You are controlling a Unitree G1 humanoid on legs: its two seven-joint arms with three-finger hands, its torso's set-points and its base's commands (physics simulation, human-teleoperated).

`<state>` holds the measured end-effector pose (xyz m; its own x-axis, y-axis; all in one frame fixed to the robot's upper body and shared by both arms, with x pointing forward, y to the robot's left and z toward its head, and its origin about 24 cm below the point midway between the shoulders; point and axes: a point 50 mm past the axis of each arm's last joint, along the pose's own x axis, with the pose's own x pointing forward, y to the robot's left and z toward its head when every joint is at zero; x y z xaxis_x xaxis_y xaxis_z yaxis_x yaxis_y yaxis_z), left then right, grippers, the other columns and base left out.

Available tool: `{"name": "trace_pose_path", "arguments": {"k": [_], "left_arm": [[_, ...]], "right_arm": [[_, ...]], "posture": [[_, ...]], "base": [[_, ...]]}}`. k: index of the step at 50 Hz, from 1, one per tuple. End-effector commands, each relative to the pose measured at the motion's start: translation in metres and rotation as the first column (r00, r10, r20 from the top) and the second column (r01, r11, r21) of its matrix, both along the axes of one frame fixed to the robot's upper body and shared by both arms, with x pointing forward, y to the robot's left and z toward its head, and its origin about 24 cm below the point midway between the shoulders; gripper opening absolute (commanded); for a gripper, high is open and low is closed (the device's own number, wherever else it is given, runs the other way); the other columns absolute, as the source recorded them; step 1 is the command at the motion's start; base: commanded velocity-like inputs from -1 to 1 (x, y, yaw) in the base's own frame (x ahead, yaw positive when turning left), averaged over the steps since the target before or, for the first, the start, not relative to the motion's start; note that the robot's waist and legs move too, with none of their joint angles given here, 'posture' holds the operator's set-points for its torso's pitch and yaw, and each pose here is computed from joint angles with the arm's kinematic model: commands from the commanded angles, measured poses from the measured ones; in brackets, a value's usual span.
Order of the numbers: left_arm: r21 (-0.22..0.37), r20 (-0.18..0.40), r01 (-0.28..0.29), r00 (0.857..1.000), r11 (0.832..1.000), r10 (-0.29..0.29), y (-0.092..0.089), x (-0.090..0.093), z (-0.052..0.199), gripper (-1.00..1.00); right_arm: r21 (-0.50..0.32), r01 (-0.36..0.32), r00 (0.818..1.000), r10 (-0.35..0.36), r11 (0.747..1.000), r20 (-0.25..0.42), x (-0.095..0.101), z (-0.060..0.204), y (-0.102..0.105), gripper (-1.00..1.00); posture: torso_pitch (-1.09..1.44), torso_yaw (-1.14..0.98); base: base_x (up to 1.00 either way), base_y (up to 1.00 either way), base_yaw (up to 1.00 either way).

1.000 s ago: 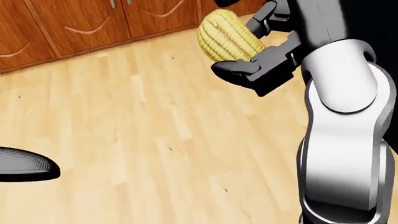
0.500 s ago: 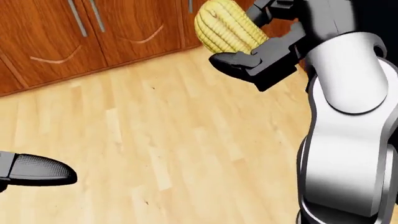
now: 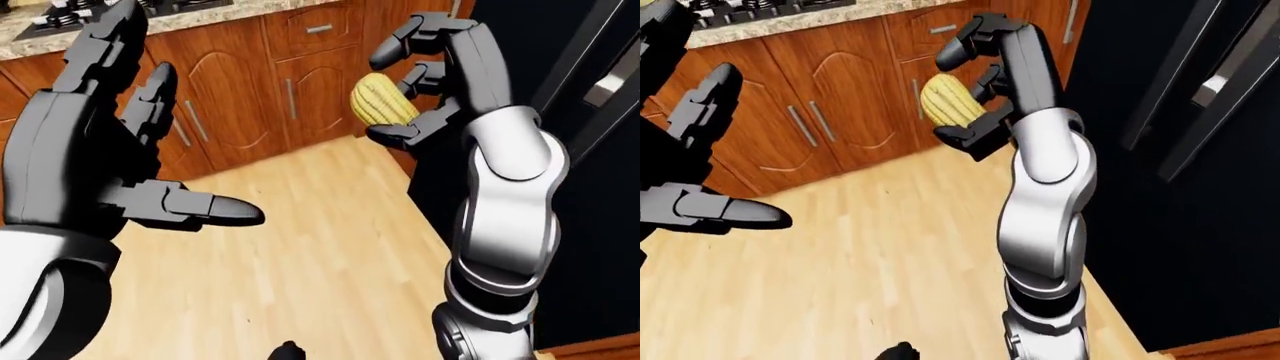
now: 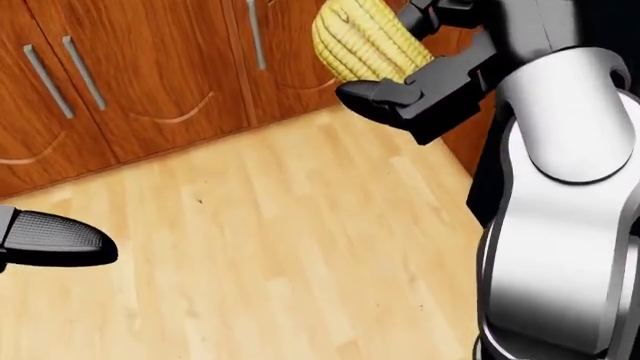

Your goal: Pick the corn from the oven and place it on the plate on the counter.

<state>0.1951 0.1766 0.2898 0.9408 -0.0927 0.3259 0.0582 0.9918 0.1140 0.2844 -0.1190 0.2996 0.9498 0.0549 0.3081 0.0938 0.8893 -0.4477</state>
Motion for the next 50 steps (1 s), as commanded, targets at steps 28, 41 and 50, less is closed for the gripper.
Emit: {"name": "trace_pose_path", "arguments": {"k": [28, 41, 50], "left_arm": [[-0.009, 0.074, -0.040, 0.996, 0.999, 0.040, 0.005, -0.006, 0.014, 1.00], [-0.008, 0.083, -0.036, 0.996, 0.999, 0.036, 0.004, -0.010, 0.018, 1.00], [-0.013, 0.079, -0.044, 0.996, 0.999, 0.045, 0.007, -0.010, 0.016, 1.00]], "right_arm": [[-0.010, -0.025, 0.997, 0.026, 1.000, 0.072, -0.009, 0.016, 0.004, -1.00], [-0.003, -0.039, 0.995, 0.039, 0.999, 0.093, -0.013, 0.023, 0.006, -1.00], [-0.002, -0.067, 0.993, 0.067, 0.998, 0.096, -0.012, 0.020, 0.014, -1.00]], "posture": [[0.25, 0.00], [0.25, 0.00], [0.25, 0.00]], "base": [[0.51, -0.23, 0.00], [0.63, 0.00, 0.00], [0.54, 0.07, 0.21]]}}
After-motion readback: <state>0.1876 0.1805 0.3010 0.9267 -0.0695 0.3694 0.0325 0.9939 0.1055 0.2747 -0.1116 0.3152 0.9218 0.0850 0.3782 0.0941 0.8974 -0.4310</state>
